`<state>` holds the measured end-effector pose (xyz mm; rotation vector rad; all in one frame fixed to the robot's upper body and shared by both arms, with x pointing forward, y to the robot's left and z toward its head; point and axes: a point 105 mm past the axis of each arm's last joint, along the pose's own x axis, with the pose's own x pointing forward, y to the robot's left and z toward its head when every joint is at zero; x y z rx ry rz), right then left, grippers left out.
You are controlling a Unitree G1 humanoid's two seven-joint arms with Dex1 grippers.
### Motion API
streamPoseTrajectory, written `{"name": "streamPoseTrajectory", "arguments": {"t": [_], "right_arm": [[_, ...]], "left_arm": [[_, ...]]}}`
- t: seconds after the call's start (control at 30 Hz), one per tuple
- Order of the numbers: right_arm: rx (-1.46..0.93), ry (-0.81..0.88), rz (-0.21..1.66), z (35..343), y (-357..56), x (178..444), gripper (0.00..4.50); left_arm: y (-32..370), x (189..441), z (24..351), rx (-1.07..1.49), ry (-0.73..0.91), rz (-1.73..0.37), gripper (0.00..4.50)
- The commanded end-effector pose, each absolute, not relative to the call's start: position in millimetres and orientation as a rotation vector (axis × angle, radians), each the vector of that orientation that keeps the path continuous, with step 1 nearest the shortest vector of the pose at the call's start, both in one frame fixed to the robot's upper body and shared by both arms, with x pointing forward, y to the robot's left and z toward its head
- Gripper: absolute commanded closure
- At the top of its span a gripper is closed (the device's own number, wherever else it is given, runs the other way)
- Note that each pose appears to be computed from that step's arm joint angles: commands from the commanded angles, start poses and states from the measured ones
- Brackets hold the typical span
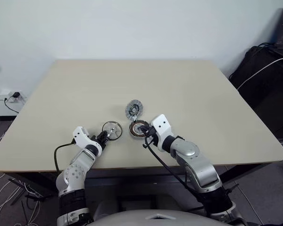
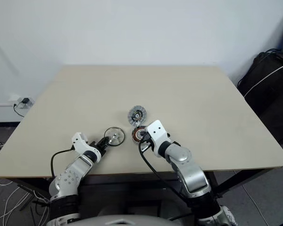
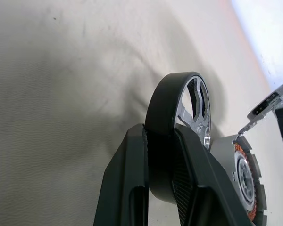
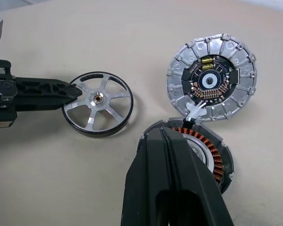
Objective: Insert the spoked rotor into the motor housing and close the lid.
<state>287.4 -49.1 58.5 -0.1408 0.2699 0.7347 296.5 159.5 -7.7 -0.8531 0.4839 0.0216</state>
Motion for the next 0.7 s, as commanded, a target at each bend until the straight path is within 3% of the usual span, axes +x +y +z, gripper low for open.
{"name": "streamPoseTrajectory", "arguments": {"t": [0.03, 0.4, 0.7], "right_arm": [[-0.139, 0.218, 0.726, 74, -50, 292, 4.5], [-0.139, 0.208, 0.705, 80, -62, 289, 4.5], [-0.144, 0.235, 0.736, 75, -77, 276, 4.5]], "left_arm": [[147, 301, 15, -0.922, 0.365, -0.035, 4.14], [116, 278, 50, -0.974, 0.261, -0.325, 4.14], [75, 300, 55, -0.993, 0.324, -0.417, 4.14]]}}
